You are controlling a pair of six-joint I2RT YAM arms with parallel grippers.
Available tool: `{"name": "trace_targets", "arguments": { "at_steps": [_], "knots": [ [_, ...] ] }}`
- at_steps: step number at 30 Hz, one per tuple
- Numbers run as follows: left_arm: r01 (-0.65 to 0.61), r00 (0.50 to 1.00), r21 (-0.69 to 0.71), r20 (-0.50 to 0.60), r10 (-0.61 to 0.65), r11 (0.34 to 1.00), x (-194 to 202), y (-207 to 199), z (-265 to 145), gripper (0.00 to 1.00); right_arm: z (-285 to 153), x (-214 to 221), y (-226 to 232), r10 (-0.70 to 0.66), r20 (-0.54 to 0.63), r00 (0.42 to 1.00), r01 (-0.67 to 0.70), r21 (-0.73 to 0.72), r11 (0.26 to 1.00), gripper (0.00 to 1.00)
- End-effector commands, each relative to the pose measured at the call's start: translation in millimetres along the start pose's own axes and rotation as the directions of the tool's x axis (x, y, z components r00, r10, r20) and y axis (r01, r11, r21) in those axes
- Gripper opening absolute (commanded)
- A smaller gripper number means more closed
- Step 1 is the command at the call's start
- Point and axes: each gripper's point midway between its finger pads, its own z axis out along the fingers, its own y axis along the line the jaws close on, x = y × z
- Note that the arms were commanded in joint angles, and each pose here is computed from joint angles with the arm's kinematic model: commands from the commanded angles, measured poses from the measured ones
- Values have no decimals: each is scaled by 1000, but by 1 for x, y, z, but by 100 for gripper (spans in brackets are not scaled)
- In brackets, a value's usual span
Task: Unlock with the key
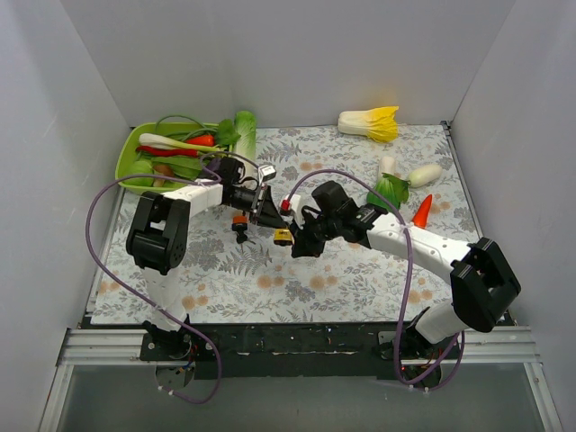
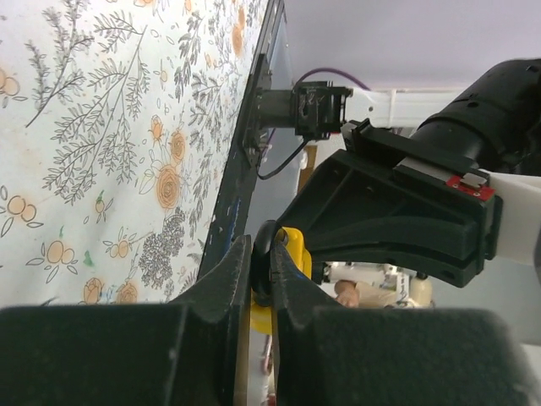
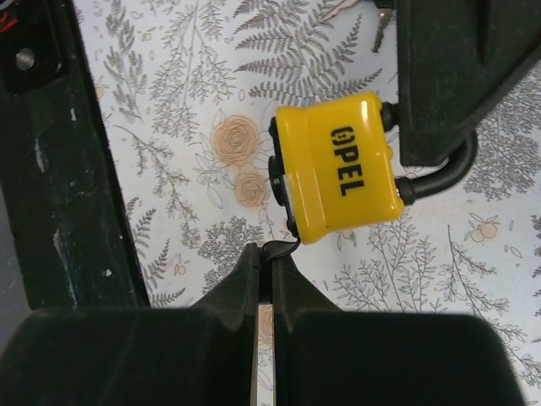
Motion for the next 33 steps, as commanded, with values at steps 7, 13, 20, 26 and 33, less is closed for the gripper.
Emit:
{"name": "trace_targets", "arguments": {
  "at_steps": [7, 13, 20, 26, 33],
  "knots": [
    [-159, 984, -14, -84, 158, 987, 13, -3, 21, 0, -16, -37, 22, -144, 67, 987, 149, -79, 986, 1],
    [-175, 976, 3, -132, 174, 985, 26, -5, 33, 0, -20, -24, 1, -174, 3, 985, 174, 38, 984, 1],
    [-174, 965, 18, -199, 174, 985, 42, -3, 51, 0, -24, -25, -14, -221, -13, 975, 221, 124, 967, 1],
    [-173, 954, 23, -244, 174, 985, 55, -2, 63, 0, -28, -27, -26, -243, -22, 970, 243, 189, 952, 1],
    [-178, 949, 39, -258, 182, 983, 60, -7, 66, 0, -38, -25, -46, -249, -38, 968, 249, 298, 922, 1]
  ]
}}
